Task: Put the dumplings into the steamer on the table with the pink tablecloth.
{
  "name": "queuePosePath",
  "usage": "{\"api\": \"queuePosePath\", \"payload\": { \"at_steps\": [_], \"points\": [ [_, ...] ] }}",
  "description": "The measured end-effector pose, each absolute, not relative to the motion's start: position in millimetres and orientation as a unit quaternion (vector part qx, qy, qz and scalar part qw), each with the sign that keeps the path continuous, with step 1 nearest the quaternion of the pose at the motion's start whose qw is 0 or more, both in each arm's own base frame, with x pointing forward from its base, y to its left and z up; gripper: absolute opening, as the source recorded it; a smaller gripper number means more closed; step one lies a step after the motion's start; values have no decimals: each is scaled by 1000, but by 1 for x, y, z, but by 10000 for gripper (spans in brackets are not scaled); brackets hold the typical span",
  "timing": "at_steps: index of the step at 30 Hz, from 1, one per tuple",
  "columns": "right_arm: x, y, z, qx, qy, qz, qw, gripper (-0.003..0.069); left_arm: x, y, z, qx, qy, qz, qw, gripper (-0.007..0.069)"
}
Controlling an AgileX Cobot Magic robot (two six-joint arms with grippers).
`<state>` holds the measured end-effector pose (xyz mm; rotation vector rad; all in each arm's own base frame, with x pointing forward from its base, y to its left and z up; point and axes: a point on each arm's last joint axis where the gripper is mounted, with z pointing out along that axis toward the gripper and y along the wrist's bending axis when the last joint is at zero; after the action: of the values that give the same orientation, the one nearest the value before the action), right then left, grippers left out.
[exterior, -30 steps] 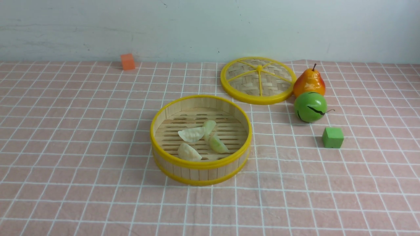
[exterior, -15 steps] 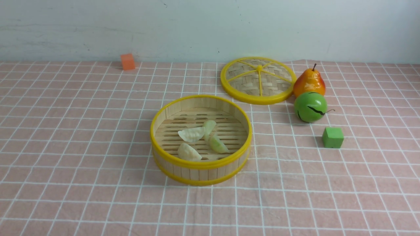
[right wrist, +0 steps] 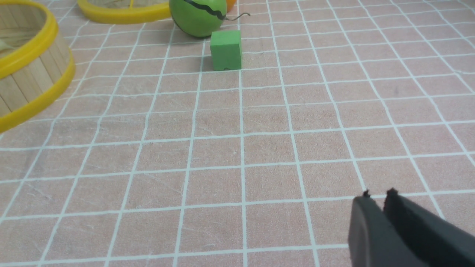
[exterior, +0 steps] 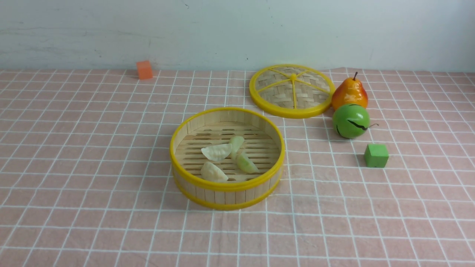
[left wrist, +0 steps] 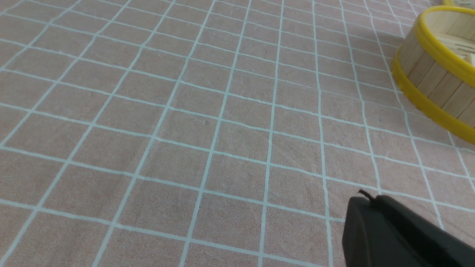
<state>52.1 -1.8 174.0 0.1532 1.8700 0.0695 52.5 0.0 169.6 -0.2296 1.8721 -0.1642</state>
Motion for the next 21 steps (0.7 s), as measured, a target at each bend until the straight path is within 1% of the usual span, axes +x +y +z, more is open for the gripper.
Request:
{"api": "queuePosePath", "payload": {
  "at_steps": [21],
  "points": [
    [52,-2,174,66,804,30,591,95,53,0,169,-98,802,-70,584,-13]
  ]
}}
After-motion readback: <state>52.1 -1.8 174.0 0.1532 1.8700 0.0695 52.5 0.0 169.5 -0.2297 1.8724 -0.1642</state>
